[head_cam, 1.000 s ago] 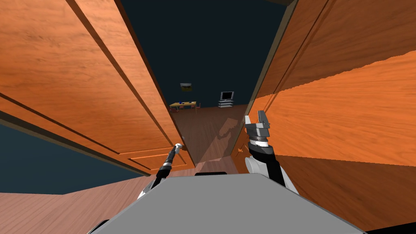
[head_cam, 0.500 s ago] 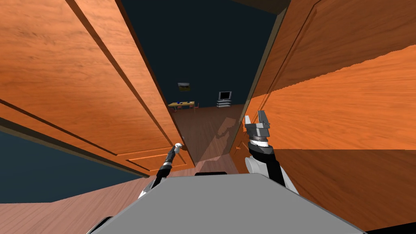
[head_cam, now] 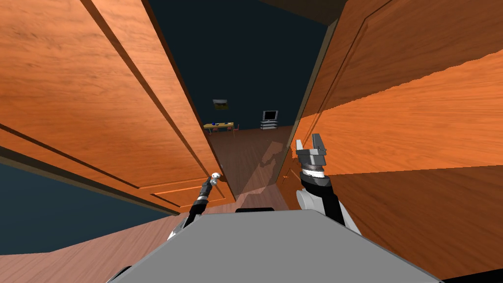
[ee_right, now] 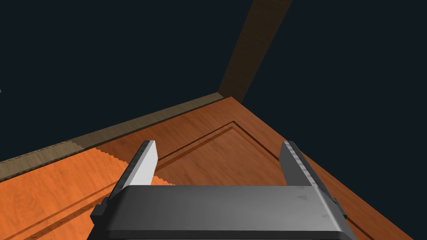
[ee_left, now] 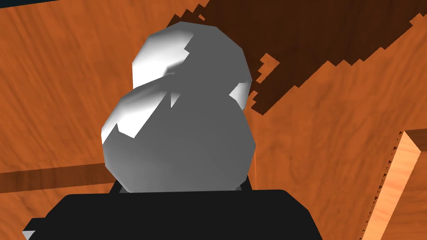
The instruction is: Pull the door open
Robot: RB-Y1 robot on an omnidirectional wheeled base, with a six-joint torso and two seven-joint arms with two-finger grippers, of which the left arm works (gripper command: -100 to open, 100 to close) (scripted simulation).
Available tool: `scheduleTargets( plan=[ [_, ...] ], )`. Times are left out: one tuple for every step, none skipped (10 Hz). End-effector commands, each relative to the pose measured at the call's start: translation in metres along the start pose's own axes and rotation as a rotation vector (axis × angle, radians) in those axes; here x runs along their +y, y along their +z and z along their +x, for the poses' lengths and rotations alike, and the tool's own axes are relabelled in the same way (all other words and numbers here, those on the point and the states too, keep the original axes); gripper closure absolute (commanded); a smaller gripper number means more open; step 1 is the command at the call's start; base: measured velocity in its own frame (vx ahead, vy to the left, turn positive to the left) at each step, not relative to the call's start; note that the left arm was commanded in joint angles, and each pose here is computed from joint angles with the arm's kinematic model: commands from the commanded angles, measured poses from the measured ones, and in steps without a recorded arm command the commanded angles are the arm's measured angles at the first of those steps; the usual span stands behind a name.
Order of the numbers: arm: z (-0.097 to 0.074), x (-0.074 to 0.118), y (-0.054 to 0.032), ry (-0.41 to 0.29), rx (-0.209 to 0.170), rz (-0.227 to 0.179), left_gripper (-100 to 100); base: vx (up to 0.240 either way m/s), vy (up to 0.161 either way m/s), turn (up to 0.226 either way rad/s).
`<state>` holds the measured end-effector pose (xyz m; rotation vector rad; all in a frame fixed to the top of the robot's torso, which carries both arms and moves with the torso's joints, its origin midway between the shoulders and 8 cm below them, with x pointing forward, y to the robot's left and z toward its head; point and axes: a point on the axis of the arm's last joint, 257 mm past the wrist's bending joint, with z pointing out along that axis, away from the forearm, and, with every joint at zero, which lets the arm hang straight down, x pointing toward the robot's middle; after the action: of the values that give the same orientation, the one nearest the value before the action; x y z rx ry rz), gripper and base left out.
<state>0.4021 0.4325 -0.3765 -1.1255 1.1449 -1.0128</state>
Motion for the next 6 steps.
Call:
scheduleTargets(
  plan=[
    [0.0091, -0.0018, 0.0045, -0.07, 0.003, 0.011, 100, -0.056, 0.025, -0.095],
    [0.0091, -0.0018, 0.0045, -0.073, 0.003, 0.011, 100, -0.047, 0.022, -0.047],
    [0.0082, -0.0016, 0.0055, -0.125, -0.006, 0.01, 100, -0.053, 0.022, -0.087],
    [0.0073, -0.0014, 0.0064, -0.161, -0.015, 0.009, 100, -0.085, 0.036, -0.141],
    [0.0073, -0.0014, 0.0064, -0.179, -0.015, 0.009, 100, -0.061, 0.032, -0.053],
    [0.0064, -0.0011, 0.0073, -0.222, -0.024, 0.009, 100, -0.054, 0.019, -0.062]
  ],
)
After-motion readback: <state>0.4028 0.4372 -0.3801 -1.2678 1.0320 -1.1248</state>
